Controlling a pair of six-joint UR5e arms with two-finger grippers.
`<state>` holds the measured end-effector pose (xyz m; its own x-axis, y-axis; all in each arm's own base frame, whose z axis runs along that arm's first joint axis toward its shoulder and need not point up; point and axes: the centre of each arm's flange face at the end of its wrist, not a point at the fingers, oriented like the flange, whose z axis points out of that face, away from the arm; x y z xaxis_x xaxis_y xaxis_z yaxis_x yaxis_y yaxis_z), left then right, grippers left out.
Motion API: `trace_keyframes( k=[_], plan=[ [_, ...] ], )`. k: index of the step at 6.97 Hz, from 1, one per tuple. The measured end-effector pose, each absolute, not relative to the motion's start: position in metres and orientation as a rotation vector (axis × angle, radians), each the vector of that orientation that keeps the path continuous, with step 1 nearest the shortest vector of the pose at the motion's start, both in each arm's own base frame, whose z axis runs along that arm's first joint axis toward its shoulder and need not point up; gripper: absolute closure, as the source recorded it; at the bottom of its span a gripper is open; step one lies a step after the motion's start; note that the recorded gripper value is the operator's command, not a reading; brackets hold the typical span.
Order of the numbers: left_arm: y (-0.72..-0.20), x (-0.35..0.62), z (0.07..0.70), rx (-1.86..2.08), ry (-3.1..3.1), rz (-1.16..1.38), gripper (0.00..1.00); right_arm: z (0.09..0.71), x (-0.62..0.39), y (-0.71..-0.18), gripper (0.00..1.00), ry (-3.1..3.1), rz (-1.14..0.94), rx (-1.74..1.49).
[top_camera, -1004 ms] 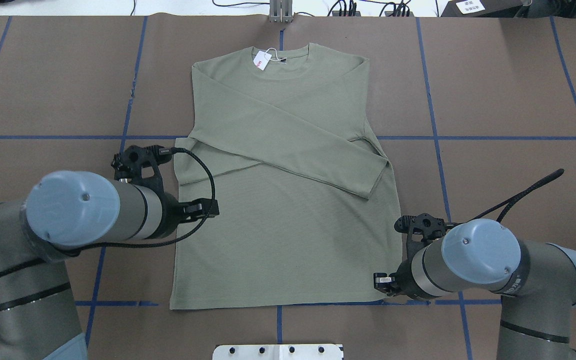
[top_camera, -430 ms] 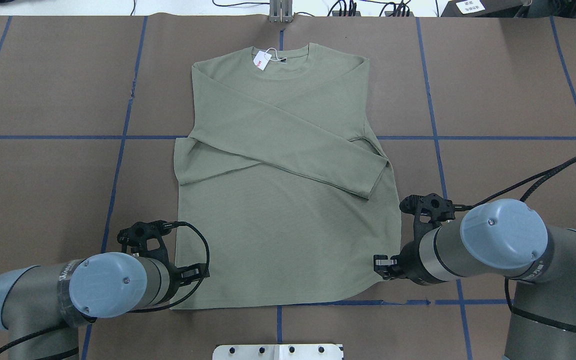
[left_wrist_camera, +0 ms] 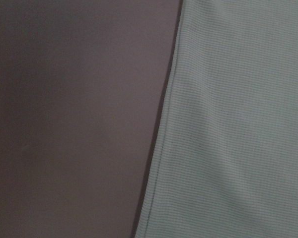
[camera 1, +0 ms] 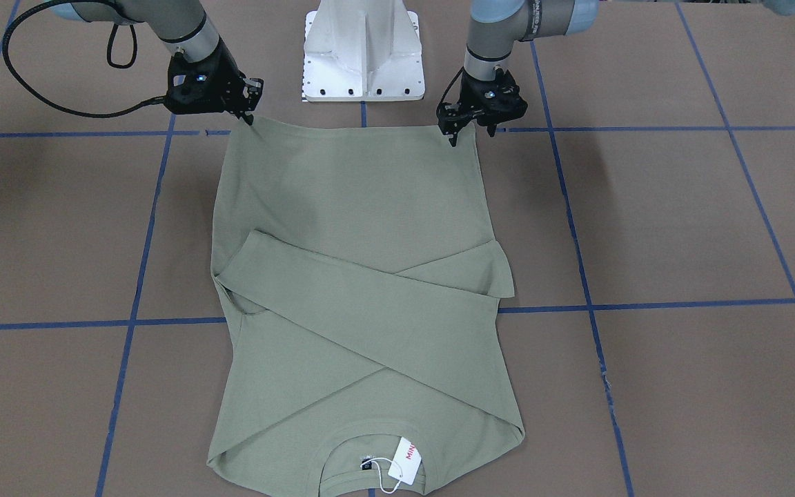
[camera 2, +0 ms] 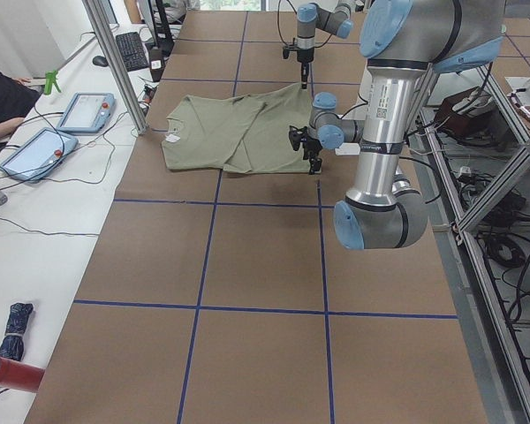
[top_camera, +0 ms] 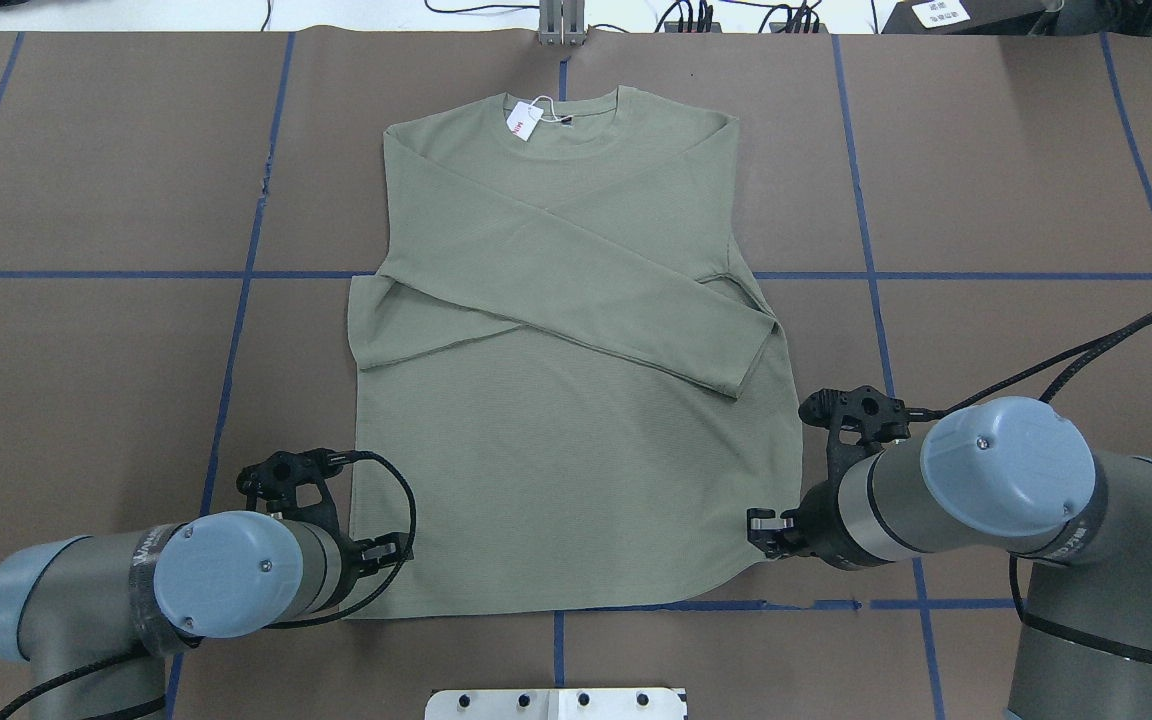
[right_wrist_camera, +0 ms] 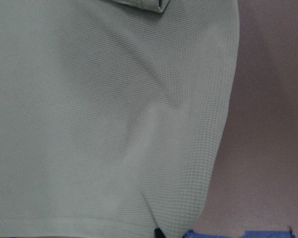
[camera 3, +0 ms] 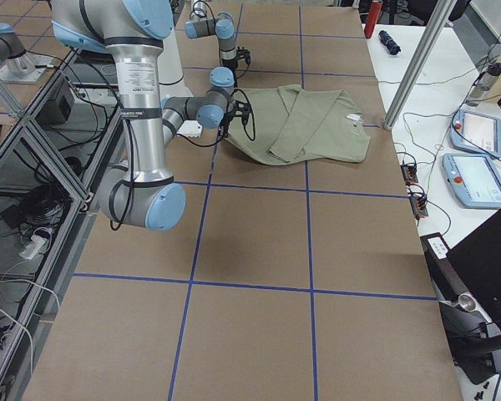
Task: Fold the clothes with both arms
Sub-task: 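Grasp the hem corners nearest the robot with both grippers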
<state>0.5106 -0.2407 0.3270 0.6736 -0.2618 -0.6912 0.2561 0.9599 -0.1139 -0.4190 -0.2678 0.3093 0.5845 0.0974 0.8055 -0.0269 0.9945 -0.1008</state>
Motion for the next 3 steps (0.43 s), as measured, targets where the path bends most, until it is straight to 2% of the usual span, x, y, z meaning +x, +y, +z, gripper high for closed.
trace_keyframes(
  k=[3],
  plan=[
    [-0.2302,0.5160,0.3274,-0.019,0.777,-0.273,0.25,0.3094,-0.4187,-0.2682,1.00,-0.944,0.074,-0.080]
  ],
)
